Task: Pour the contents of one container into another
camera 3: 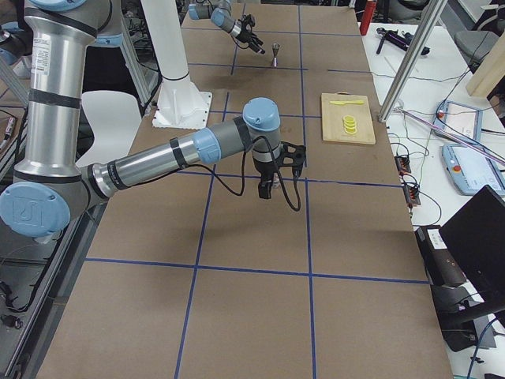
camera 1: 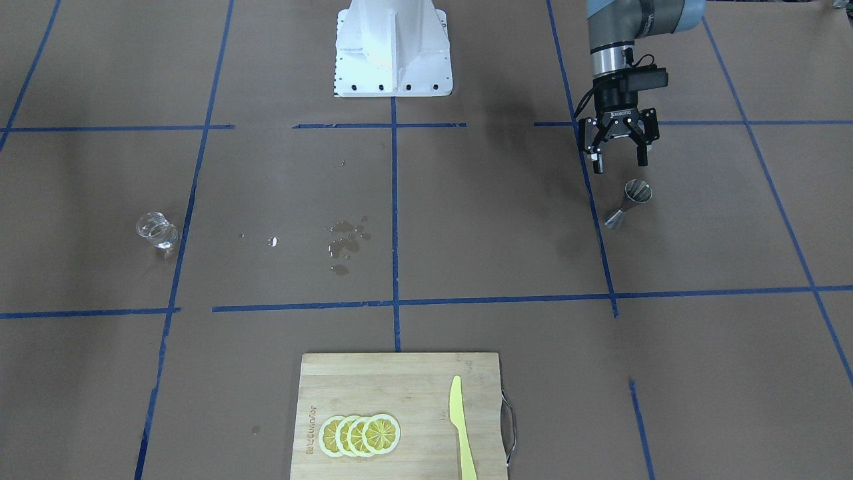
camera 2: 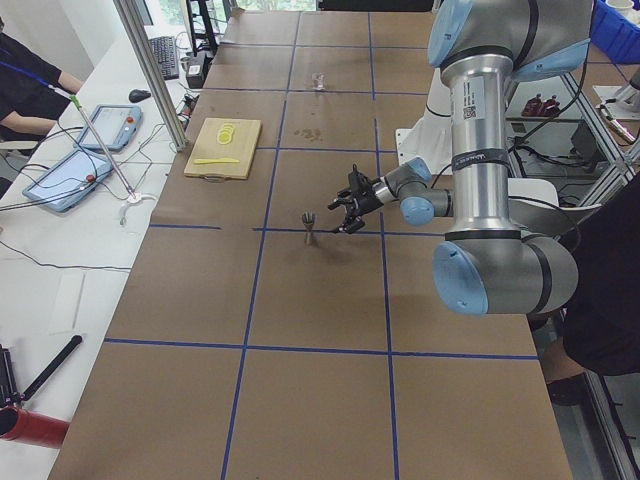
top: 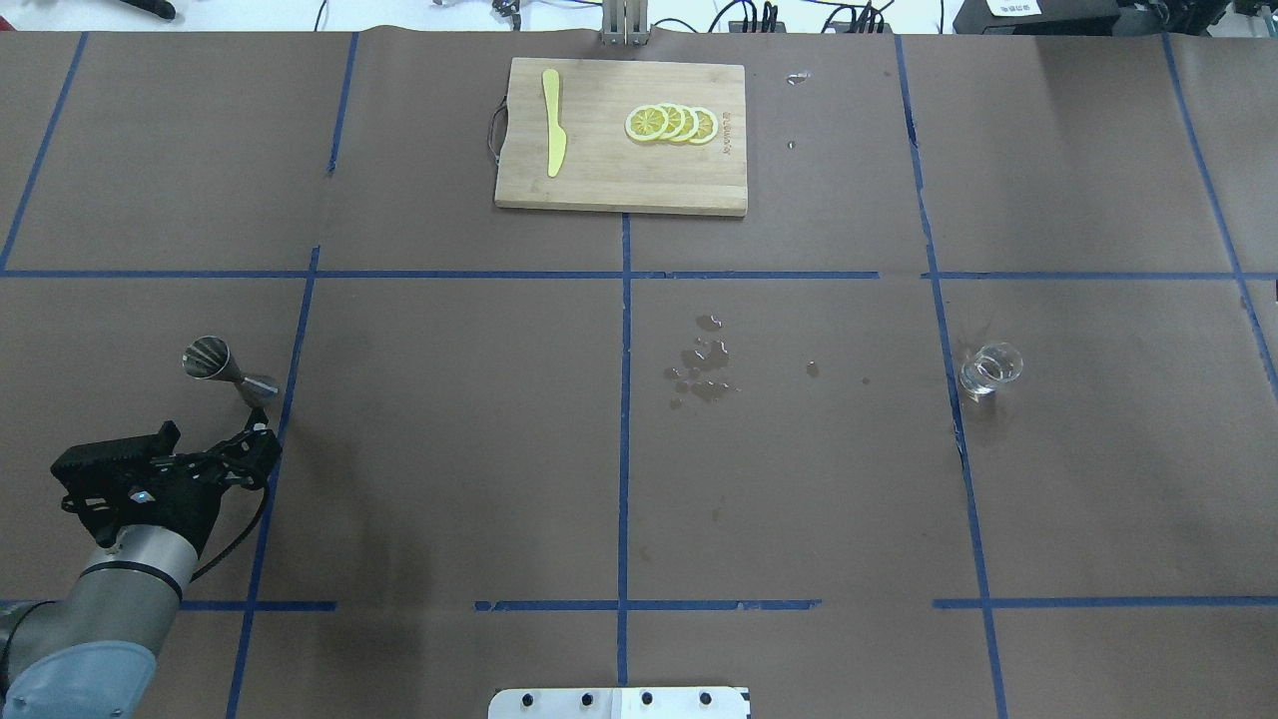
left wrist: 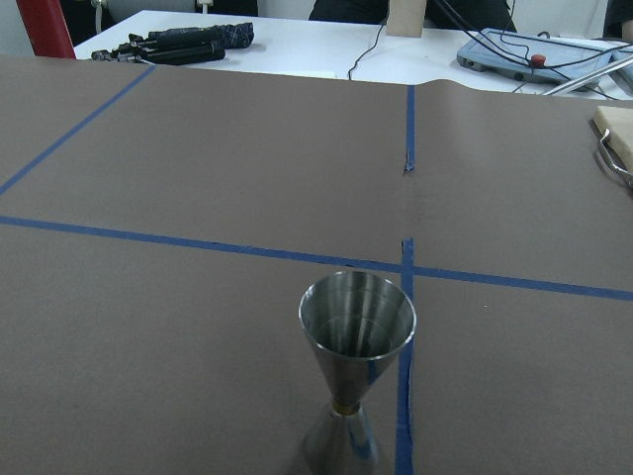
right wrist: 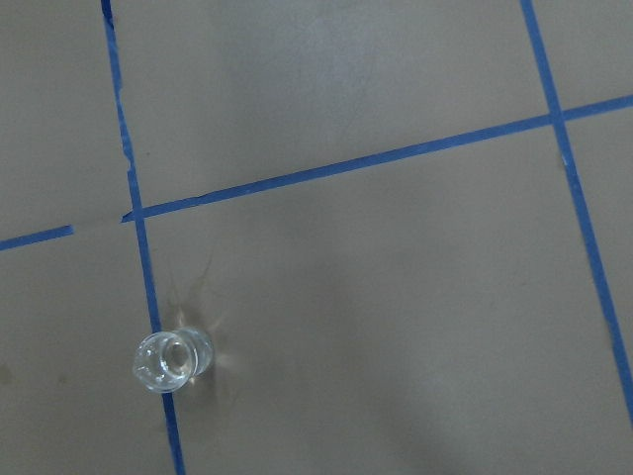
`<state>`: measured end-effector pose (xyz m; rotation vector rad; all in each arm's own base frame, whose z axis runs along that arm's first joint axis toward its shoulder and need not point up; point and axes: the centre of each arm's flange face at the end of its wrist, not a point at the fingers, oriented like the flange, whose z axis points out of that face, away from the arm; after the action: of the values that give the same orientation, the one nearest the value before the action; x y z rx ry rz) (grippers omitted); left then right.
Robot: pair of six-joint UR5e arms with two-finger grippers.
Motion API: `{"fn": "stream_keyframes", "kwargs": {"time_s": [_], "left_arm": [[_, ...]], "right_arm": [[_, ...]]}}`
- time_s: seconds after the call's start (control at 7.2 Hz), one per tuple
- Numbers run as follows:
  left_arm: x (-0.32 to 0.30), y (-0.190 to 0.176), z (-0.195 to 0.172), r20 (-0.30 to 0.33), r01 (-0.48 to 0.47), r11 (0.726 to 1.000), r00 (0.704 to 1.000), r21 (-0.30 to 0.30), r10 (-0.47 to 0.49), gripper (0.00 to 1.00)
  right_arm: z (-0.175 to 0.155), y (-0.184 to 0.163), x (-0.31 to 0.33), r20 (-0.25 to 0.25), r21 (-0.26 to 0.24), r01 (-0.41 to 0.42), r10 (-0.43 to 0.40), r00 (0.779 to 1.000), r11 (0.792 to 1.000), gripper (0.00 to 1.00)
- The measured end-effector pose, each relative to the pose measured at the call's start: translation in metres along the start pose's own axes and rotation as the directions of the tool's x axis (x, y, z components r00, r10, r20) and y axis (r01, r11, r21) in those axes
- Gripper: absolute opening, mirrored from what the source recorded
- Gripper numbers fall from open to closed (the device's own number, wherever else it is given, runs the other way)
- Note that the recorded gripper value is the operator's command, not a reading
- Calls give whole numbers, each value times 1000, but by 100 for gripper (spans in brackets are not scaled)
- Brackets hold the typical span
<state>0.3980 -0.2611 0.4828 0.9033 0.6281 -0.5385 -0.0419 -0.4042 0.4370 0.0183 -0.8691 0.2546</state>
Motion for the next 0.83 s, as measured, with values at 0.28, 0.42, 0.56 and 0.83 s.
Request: {"fn": "stream_keyframes", "kwargs": {"time_s": [0.28, 0.42, 0.56, 0.83], "left_arm": [[2, 21, 19, 15, -33, 997, 999, 73, 32, 94], [6, 28, 25, 17, -40, 995, 999, 90, 39, 90], [8, 33, 30, 19, -46, 993, 999, 106, 44, 85], [7, 32, 37, 29, -50, 990, 999, 131, 46, 85]], "right_arm": [[7, 21, -31, -9, -16, -22, 22, 1000, 1000, 100], [9, 29, -39, -7, -20, -27, 27, 1000, 999, 100], [12, 36, -44, -2, -21, -32, 32, 999, 999, 100], [17, 44, -49, 6, -23, -39, 40, 999, 999, 100]]}}
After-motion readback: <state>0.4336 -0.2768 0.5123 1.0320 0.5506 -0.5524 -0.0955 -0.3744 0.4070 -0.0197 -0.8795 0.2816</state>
